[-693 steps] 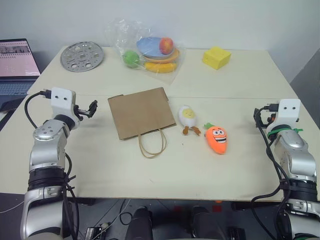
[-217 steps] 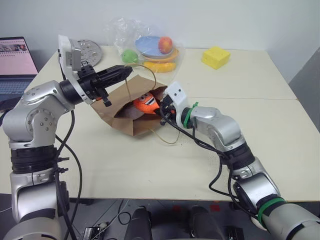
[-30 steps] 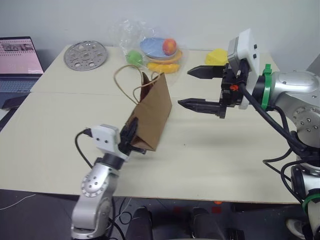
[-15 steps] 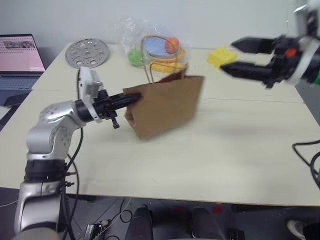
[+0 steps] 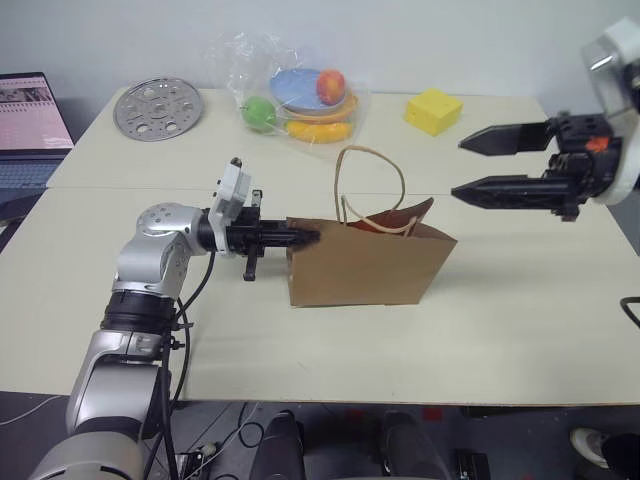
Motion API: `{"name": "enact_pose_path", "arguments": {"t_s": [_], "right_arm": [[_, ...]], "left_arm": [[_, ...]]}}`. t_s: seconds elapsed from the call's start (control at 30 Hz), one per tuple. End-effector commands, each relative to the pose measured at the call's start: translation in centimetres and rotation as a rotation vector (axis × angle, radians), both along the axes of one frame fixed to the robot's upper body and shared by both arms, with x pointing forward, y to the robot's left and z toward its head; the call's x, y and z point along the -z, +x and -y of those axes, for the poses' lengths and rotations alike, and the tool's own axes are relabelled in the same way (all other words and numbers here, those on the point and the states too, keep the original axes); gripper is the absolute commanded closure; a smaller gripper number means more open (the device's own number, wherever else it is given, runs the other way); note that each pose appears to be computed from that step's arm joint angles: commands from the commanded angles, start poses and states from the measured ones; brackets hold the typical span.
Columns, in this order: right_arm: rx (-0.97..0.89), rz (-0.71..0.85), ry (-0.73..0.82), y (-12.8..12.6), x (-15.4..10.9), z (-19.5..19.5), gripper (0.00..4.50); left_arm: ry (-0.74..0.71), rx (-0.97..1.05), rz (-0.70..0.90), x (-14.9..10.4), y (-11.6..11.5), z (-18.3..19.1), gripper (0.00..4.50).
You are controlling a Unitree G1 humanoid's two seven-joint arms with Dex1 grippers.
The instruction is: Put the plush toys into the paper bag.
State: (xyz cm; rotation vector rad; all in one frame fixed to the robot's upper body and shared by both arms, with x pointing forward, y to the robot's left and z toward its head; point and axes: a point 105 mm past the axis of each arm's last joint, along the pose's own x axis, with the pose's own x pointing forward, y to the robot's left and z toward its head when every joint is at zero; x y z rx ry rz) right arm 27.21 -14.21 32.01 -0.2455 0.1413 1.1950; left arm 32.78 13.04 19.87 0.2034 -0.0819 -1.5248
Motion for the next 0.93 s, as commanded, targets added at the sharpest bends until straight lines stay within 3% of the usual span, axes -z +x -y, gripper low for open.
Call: {"name": "enact_pose_path", "arguments": {"t_s": [0.03,0.07,0.2,0.3,0.5,0.57,0.67,0.83,0.93], "right_arm": [[-0.008,0.072,0.008,-0.7,-1.0,-0.3,0.0],[-0.009,0.074,0.005,-0.8,-0.9,-0.3,0.0],[-0.002,0.074,0.015,-0.4,-0.9,-0.3,0.0],[0.0,0.077,0.013,-0.1,-0.7,-0.3,0.0],[-0.001,0.068,0.008,0.1,-0.5,0.0,0.0],[0.005,0.069,0.011,0.3,-0.6,0.3,0.0],[0.023,0.075,-0.001,0.6,-0.5,0.8,0.0],[0.117,0.055,-0.051,1.4,1.2,4.0,0.0],[0.116,0.059,-0.047,1.7,1.6,4.4,0.0]], "left_arm": [[0.017,-0.021,0.04,-0.2,0.5,-0.8,4.47],[0.018,-0.03,0.046,-0.3,0.7,-0.9,4.47],[0.039,-0.044,0.051,-0.9,1.1,-1.8,3.61],[0.047,-0.063,0.059,-1.4,1.4,-2.4,2.72],[0.053,-0.09,0.058,-4.1,-0.2,-3.7,0.93],[0.051,-0.117,0.053,-4.8,-0.6,-4.1,0.11],[0.051,-0.183,0.031,-5.5,-0.7,-4.8,0.04],[0.143,-0.489,0.094,-9.0,-0.5,-8.2,0.04],[0.211,-0.514,0.116,-8.9,-0.7,-9.4,0.04]]}}
